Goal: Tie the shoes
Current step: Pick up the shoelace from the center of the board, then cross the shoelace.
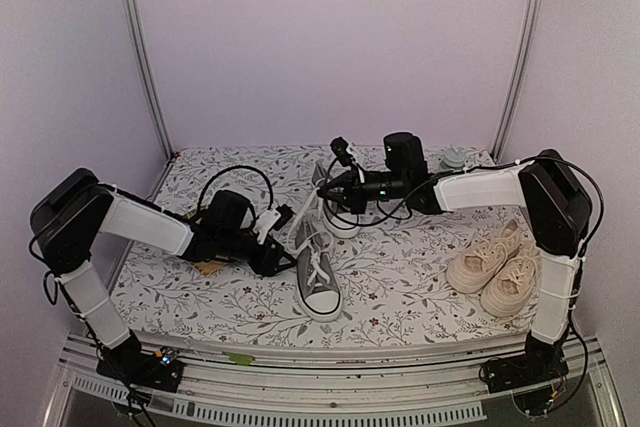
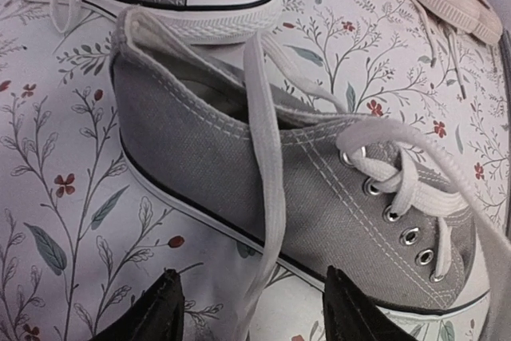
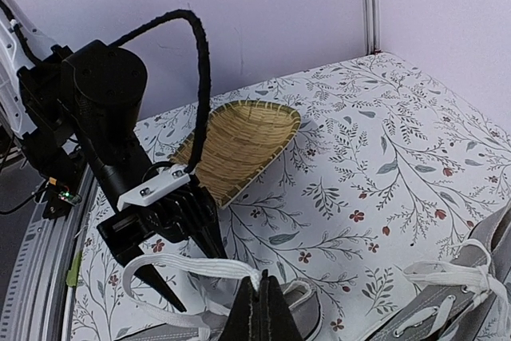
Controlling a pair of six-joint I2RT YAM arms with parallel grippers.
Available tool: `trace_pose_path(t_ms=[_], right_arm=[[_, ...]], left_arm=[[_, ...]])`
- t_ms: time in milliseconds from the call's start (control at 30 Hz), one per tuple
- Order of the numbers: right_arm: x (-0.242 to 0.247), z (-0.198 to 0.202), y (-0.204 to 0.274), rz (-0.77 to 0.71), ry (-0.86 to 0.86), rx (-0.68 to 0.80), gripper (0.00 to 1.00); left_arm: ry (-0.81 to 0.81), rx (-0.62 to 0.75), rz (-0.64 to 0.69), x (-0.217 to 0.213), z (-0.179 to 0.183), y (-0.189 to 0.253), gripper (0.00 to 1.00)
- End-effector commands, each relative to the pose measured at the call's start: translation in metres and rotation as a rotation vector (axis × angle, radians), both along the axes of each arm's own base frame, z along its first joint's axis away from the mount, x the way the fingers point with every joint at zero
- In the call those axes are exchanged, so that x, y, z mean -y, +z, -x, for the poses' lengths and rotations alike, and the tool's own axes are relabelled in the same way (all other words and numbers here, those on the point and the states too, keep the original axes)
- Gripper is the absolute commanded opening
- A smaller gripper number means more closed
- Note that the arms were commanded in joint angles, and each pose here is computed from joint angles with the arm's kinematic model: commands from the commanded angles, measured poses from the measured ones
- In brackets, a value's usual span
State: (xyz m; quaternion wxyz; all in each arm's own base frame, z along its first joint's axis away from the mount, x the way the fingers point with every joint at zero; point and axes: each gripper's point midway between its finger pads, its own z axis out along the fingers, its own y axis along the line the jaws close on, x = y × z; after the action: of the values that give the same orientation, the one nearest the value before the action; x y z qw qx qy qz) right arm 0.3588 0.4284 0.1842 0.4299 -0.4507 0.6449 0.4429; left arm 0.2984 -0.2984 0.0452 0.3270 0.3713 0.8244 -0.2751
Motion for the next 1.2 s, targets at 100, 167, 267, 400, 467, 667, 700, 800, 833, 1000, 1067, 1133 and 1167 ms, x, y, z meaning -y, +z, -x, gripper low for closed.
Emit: trace_pose_path(t_ms=[100,167,267,400,467,667,700,800,833,1000,1067,1133,1167], right_arm=[[0.0,-0.008,0.0,0.003,-0.019,-0.024,0.0],[0.0,-0.009,0.001,0.003,-0.023,-0.025,0.0],[0.001,-0.012,-0.003,0.009,-0.039,-0.038,0.0],[-0.002,-0.015,-0.005,0.001,-0.049,-0.089,0.0],[-0.004,-0.019,-0.004,-0.008,-0.057,-0.122,0.0],[-0.005,-0.029,-0.001,-0.014,-0.096,-0.245,0.0],[-0.004,-0.03,-0.003,-0.01,-0.103,-0.271,0.0],[-0.003,-0.032,-0.008,0.002,-0.107,-0.331,0.0],[-0.004,-0.031,-0.011,0.005,-0.102,-0.351,0.0],[-0.013,-0.027,-0.026,0.014,-0.045,-0.451,0.0],[-0.017,-0.026,-0.033,0.026,-0.024,-0.5,0.0],[-0.02,-0.026,-0.037,0.041,-0.006,-0.537,0.0],[-0.022,-0.025,-0.042,0.054,0.005,-0.557,0.0]], left_arm=[[-0.028,0.026,-0.086,0.005,-0.006,-0.025,0.46],[-0.029,0.03,-0.103,0.005,-0.006,-0.029,0.33],[-0.035,0.047,-0.106,0.006,-0.005,-0.025,0.0],[-0.018,0.171,-0.053,0.014,-0.011,0.008,0.0],[-0.013,0.258,-0.035,0.018,-0.012,0.029,0.0],[-0.063,0.431,-0.012,0.03,-0.002,0.071,0.0],[-0.07,0.444,-0.005,0.03,0.001,0.075,0.0],[-0.097,0.488,0.008,0.032,0.005,0.085,0.0],[-0.107,0.503,0.009,0.033,0.007,0.087,0.0],[-0.146,0.545,0.007,0.038,0.009,0.093,0.0],[-0.15,0.554,0.001,0.038,0.009,0.092,0.0],[-0.149,0.569,-0.003,0.037,0.008,0.093,0.0],[-0.149,0.574,-0.005,0.037,0.008,0.094,0.0]])
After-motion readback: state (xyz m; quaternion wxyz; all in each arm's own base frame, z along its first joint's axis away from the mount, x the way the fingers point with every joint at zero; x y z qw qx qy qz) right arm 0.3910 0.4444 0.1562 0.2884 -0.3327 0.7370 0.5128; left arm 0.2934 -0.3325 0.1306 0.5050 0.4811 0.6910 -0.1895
